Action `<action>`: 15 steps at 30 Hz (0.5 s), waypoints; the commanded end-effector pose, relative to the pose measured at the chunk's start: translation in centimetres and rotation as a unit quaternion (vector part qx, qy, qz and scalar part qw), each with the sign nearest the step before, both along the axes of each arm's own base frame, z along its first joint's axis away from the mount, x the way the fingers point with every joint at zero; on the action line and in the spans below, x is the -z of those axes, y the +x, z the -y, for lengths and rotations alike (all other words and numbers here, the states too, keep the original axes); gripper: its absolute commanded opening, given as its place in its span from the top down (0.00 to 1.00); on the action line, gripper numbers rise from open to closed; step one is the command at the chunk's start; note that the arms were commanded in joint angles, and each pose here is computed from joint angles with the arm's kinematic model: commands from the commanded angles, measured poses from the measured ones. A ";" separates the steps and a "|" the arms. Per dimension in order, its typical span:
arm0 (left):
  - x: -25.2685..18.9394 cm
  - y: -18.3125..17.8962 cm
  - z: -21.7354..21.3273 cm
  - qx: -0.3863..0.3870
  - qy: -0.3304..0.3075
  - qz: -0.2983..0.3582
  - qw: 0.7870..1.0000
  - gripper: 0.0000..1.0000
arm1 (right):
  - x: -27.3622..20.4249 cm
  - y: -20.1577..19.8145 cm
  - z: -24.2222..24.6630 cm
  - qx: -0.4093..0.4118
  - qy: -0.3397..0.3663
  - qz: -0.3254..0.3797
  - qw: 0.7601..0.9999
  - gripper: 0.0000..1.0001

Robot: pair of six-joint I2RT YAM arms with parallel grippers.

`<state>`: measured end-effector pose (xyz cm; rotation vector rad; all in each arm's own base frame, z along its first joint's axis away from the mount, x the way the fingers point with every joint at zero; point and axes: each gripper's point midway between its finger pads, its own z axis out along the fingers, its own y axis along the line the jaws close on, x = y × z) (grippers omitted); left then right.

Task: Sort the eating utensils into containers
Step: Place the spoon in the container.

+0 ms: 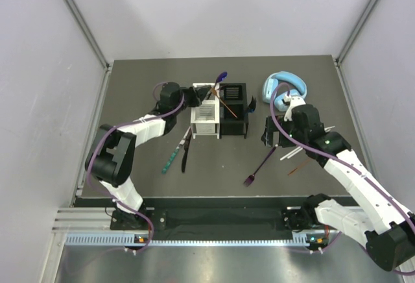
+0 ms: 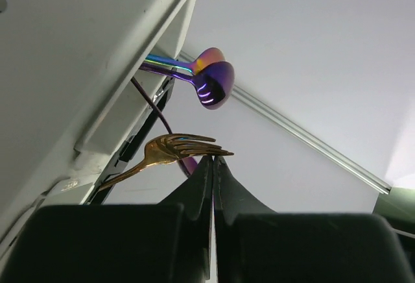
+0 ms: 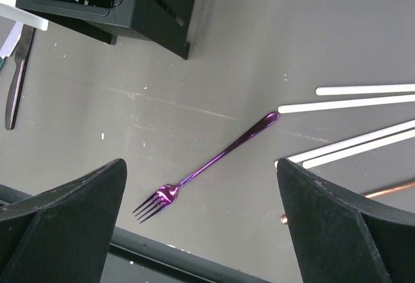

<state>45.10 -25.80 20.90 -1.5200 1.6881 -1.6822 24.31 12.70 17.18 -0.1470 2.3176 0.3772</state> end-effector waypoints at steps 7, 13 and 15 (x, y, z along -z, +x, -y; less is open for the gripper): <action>-0.6 2.4 -2.3 -0.081 -0.201 -0.100 0.971 1.00 | -0.2 0.7 0.3 0.014 0.006 0.010 1.000 0.00; -3.3 3.4 -2.9 -0.066 -0.210 -0.015 0.975 1.00 | -0.5 0.7 0.3 0.012 0.006 0.021 1.000 0.00; -4.2 3.8 -3.7 -0.067 -0.202 0.019 0.977 1.00 | -0.7 1.0 0.3 0.016 0.011 0.031 0.999 0.00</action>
